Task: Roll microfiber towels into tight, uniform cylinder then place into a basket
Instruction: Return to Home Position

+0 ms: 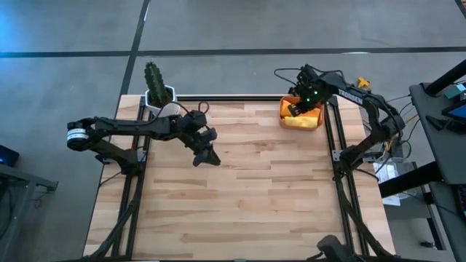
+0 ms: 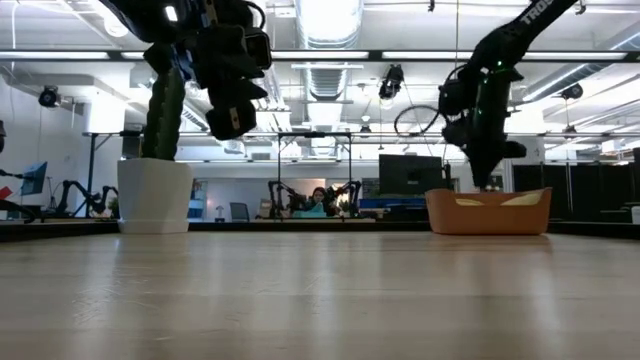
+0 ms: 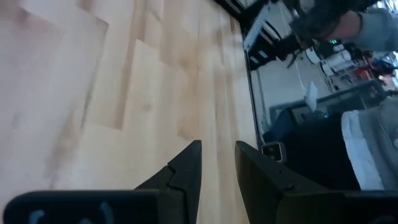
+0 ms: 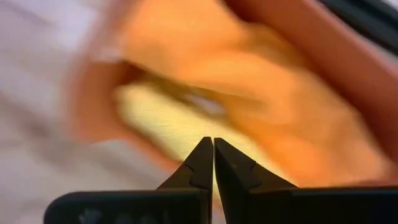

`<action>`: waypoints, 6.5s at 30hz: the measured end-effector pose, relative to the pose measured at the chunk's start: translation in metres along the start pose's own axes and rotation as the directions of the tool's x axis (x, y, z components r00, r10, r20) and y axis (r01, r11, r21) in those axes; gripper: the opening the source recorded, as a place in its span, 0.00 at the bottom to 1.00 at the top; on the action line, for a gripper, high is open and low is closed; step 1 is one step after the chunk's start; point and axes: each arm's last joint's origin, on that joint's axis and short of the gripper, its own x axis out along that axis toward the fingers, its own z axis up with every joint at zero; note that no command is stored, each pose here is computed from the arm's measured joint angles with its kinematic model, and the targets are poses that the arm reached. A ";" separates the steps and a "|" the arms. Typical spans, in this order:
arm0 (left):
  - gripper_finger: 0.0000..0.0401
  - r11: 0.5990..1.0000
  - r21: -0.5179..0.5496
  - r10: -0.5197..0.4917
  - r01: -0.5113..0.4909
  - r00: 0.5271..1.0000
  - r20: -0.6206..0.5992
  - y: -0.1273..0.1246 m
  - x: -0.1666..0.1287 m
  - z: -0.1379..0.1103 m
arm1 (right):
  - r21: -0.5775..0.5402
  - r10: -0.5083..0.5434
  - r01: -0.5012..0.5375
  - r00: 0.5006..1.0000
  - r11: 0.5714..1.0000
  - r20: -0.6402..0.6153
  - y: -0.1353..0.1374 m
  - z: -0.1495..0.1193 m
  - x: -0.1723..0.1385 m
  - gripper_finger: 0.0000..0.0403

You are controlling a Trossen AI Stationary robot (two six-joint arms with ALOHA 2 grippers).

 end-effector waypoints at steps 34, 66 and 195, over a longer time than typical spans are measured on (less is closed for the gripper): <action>0.20 0.924 -0.145 0.370 -0.355 0.726 0.580 -0.031 -0.117 -0.091 | 0.096 0.493 -0.656 0.647 0.748 0.581 0.025 -0.184 -0.022 0.02; 0.20 0.883 -0.398 0.464 -0.250 0.605 0.648 0.008 -0.112 -0.169 | -0.047 0.700 -0.883 0.337 0.467 0.630 0.055 -0.219 0.042 0.02; 0.00 0.810 0.318 0.082 -0.493 0.633 0.770 0.000 -0.072 -0.177 | -0.736 0.833 -0.400 0.165 0.546 0.528 0.059 -0.237 0.026 0.02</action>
